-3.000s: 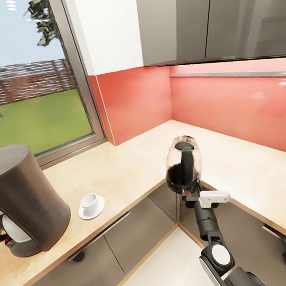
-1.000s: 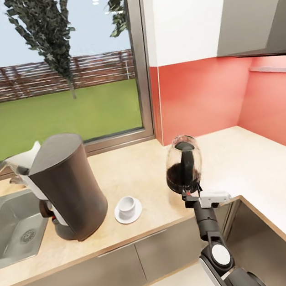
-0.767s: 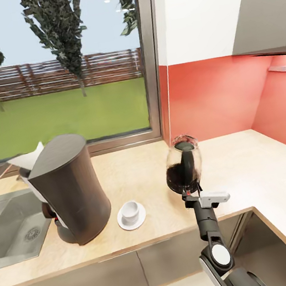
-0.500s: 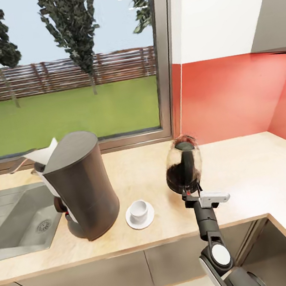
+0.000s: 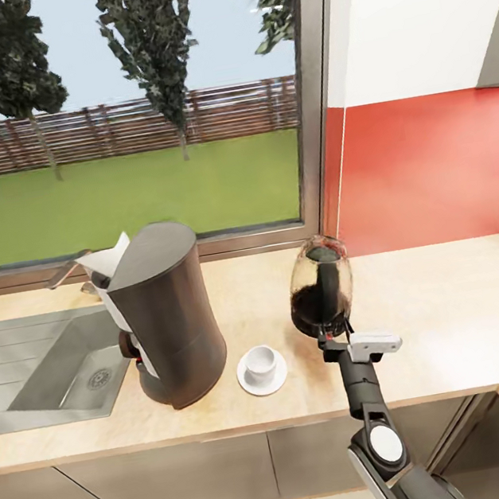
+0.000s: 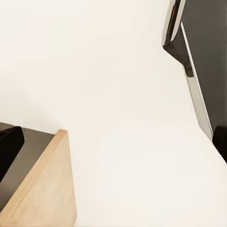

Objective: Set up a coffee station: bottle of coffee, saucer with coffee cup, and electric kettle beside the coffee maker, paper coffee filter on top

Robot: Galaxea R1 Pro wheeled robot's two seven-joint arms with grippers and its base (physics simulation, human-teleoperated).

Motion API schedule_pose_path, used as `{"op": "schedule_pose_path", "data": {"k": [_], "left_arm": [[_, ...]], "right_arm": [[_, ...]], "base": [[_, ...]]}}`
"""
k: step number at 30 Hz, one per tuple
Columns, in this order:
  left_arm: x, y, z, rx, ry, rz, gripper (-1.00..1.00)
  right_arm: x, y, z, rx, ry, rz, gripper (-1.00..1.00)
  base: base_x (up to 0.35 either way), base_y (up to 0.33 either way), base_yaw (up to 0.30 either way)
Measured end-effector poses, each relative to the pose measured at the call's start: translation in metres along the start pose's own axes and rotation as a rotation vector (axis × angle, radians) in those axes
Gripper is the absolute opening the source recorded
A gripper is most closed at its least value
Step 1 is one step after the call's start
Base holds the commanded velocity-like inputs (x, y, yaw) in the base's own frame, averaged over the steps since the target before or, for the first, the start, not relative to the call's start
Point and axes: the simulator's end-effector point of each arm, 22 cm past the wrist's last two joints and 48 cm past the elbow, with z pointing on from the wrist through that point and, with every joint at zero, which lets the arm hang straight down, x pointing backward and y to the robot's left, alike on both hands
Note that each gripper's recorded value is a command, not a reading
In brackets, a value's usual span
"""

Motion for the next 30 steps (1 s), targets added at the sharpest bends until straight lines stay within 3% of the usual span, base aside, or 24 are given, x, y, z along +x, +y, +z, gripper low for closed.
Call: {"op": "schedule_pose_path", "data": {"k": [4, 6, 8, 13, 17, 22, 30], "left_arm": [[0.001, 0.000, 0.000, 0.000, 0.004, -0.001, 1.00], [0.001, -0.001, 0.000, 0.001, 0.003, -0.003, 1.00], [0.000, -0.001, 0.000, 0.001, 0.002, -0.003, 1.00], [0.000, 0.001, 0.000, -0.001, -0.001, -0.003, 1.00], [0.002, 0.003, 0.000, -0.004, 0.002, -0.002, 1.00], [0.003, 0.003, 0.000, -0.003, 0.006, 0.000, 1.00], [0.006, 0.003, 0.000, -0.004, 0.016, 0.001, 1.00]], "right_arm": [[-0.001, 0.000, 0.001, -0.002, -0.001, 0.000, -1.00], [0.000, 0.008, 0.001, -0.038, -0.002, -0.005, -1.00], [0.001, 0.039, 0.000, -0.179, 0.000, -0.012, -1.00], [0.004, 0.061, 0.017, -0.355, 0.000, -0.037, -1.00], [-0.004, 0.095, 0.012, -0.530, -0.020, -0.046, -1.00], [-0.028, 0.101, 0.013, -0.565, -0.071, -0.040, -1.00], [-0.043, 0.099, 0.014, -0.555, -0.104, -0.037, -1.00]], "base": [[0.000, 0.000, 0.001], [0.000, 0.000, 0.000], [0.000, 0.000, 0.000], [0.000, 0.000, 0.000], [0.000, 0.000, 0.000], [0.000, 0.000, 0.000], [0.119, 0.000, 0.000]]}}
